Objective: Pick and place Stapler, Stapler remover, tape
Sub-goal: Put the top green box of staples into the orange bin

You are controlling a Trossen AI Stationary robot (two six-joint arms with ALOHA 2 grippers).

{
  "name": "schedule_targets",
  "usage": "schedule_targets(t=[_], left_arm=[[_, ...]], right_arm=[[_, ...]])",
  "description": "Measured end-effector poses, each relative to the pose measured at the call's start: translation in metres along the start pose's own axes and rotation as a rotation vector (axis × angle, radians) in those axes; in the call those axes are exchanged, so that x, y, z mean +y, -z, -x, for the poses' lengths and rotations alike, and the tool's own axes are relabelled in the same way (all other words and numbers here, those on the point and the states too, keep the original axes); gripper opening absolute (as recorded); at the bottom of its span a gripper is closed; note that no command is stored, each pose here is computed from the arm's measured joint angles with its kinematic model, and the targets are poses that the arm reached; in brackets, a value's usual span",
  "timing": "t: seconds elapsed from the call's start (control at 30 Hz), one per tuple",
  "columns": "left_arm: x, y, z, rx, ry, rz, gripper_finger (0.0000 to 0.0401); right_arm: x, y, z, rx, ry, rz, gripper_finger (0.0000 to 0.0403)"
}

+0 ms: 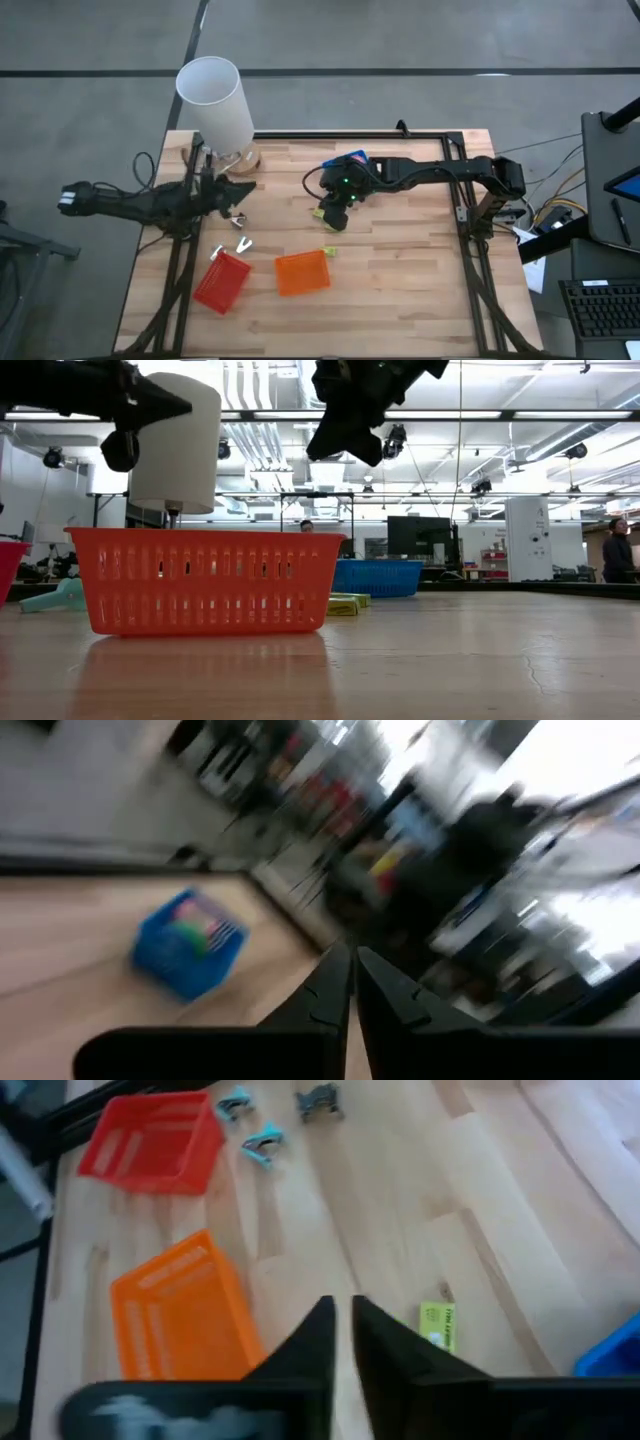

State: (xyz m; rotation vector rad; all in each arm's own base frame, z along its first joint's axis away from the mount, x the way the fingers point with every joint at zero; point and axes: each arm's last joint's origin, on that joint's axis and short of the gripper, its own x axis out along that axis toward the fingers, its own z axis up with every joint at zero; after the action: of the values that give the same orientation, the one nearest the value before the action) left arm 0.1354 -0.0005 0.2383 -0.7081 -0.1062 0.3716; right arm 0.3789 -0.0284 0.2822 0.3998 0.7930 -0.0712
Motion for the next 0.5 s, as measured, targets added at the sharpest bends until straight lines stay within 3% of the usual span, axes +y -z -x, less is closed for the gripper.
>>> schedule_targets(t=[0.17,0.37,0.5], left_arm=[[-0.011,0.001,-0.017,0.217,-0.053,-0.095,0.0015],[-0.02,0.001,-0.04,0.348,-0.007,-0.264,0.0004],[-0.023,0.0,-0.059,0.403,-0.002,-0.364,0.0004]], right_arm=[[0.002,0.006,0.01,-0.006,-0.07,0.046,0.0009],[0.009,0.018,0.041,-0.094,-0.104,0.046,0.0008],[0.011,0.033,0.056,-0.112,-0.065,0.008,0.0008]])
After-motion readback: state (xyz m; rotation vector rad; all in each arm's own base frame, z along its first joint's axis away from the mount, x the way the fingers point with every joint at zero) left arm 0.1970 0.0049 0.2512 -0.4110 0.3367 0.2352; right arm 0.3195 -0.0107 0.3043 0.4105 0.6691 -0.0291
